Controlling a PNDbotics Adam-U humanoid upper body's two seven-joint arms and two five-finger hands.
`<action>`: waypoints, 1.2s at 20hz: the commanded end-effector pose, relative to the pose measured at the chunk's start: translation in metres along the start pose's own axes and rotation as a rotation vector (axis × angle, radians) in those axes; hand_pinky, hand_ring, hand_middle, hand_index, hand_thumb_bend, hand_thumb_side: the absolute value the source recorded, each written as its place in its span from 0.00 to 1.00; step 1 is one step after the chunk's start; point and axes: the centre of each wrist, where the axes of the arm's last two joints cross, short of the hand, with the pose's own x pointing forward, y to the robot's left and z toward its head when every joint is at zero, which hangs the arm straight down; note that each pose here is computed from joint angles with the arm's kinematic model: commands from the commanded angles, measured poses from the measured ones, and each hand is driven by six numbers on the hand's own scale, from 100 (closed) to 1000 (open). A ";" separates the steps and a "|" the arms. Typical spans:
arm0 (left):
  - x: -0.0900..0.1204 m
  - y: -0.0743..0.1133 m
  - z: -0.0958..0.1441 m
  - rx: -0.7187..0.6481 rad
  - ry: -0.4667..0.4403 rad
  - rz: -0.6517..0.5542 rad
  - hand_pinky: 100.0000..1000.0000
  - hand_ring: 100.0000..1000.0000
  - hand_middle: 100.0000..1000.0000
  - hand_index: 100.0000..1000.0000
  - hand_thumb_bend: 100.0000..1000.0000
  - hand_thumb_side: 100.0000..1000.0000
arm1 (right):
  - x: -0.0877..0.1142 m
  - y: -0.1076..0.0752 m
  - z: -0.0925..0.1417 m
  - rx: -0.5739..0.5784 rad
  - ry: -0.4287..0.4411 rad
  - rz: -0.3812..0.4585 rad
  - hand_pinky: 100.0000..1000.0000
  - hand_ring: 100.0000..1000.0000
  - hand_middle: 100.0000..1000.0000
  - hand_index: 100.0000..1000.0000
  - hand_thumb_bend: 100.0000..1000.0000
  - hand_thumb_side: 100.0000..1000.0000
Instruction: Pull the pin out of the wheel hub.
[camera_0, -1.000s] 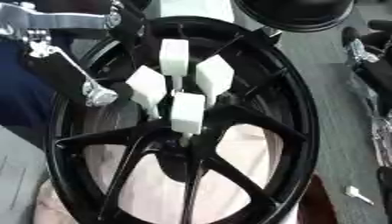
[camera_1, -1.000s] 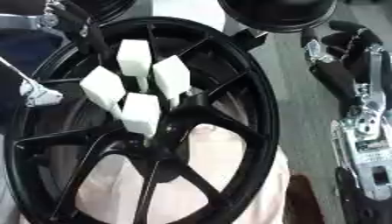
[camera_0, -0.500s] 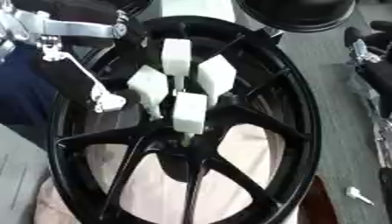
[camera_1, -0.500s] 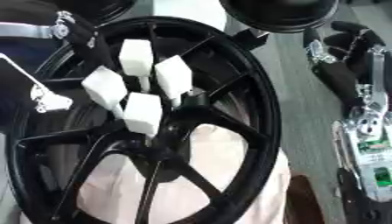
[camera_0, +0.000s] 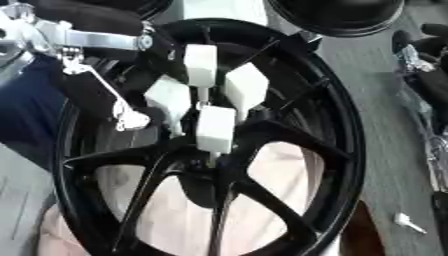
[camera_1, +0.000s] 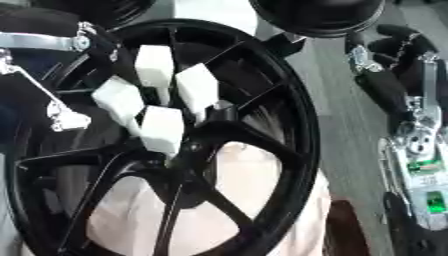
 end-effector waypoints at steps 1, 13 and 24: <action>-0.002 0.006 0.003 0.017 0.013 -0.017 0.73 0.70 0.74 0.80 0.17 0.13 | 0.010 -0.001 -0.003 0.000 -0.035 -0.005 0.78 0.70 0.47 0.66 0.37 0.19; -0.010 0.000 -0.004 -0.011 0.019 -0.008 0.72 0.66 0.68 0.78 0.15 0.12 | 0.010 0.000 -0.003 0.002 -0.035 -0.012 0.78 0.70 0.47 0.66 0.37 0.19; -0.007 0.004 0.000 0.070 -0.006 0.032 0.63 0.47 0.43 0.59 0.03 0.05 | 0.010 0.000 -0.003 0.002 -0.032 -0.010 0.78 0.70 0.47 0.66 0.36 0.20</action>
